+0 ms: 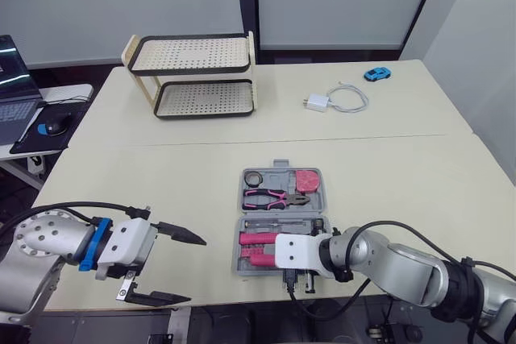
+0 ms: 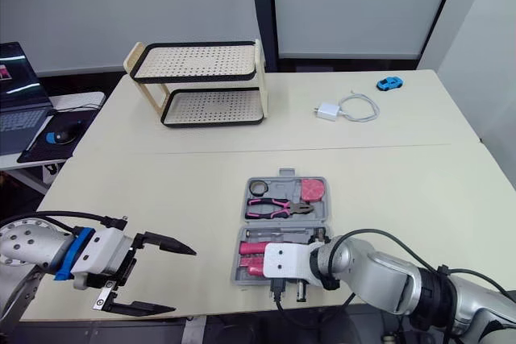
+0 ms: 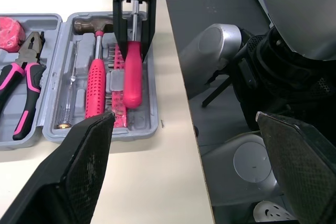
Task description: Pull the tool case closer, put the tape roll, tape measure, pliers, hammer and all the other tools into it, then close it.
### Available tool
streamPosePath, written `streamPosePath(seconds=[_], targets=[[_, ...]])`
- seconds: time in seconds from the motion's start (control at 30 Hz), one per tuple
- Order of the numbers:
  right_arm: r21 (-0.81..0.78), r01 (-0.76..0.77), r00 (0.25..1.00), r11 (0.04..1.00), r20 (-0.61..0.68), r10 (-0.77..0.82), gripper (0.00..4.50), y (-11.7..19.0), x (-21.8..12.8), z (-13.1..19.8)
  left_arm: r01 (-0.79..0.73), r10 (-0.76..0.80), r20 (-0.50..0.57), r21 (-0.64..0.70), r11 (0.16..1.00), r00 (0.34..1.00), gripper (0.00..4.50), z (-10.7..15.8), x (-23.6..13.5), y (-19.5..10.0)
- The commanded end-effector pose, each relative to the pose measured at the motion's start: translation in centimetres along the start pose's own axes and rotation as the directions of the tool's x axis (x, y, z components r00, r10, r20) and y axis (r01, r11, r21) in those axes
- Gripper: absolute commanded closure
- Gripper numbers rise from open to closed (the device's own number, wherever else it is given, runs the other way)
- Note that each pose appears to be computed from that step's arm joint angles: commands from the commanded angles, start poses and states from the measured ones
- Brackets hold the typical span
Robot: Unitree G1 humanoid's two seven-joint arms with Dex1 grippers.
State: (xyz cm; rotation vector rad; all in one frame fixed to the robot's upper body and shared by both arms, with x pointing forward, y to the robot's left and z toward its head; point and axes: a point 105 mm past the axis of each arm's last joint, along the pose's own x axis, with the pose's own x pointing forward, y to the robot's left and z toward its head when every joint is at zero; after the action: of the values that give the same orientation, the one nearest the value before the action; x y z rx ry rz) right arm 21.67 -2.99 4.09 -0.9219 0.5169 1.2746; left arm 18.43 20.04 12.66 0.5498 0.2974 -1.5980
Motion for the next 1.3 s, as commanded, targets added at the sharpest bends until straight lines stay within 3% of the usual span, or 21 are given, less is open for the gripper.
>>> streamPosePath(seconds=[0.03,1.3], targets=[[0.006,-0.031,0.999,0.999,-0.044,0.032,3.90,0.9,0.6,-1.2,-0.003,0.003,-0.002,0.040,0.999,1.000,0.00,0.8,-0.4,0.0],[-0.026,-0.052,0.999,0.998,-0.011,0.052,3.90,0.2,-1.0,-0.4,-0.020,0.019,0.014,0.023,1.000,1.000,0.00,0.5,0.0,0.0]])
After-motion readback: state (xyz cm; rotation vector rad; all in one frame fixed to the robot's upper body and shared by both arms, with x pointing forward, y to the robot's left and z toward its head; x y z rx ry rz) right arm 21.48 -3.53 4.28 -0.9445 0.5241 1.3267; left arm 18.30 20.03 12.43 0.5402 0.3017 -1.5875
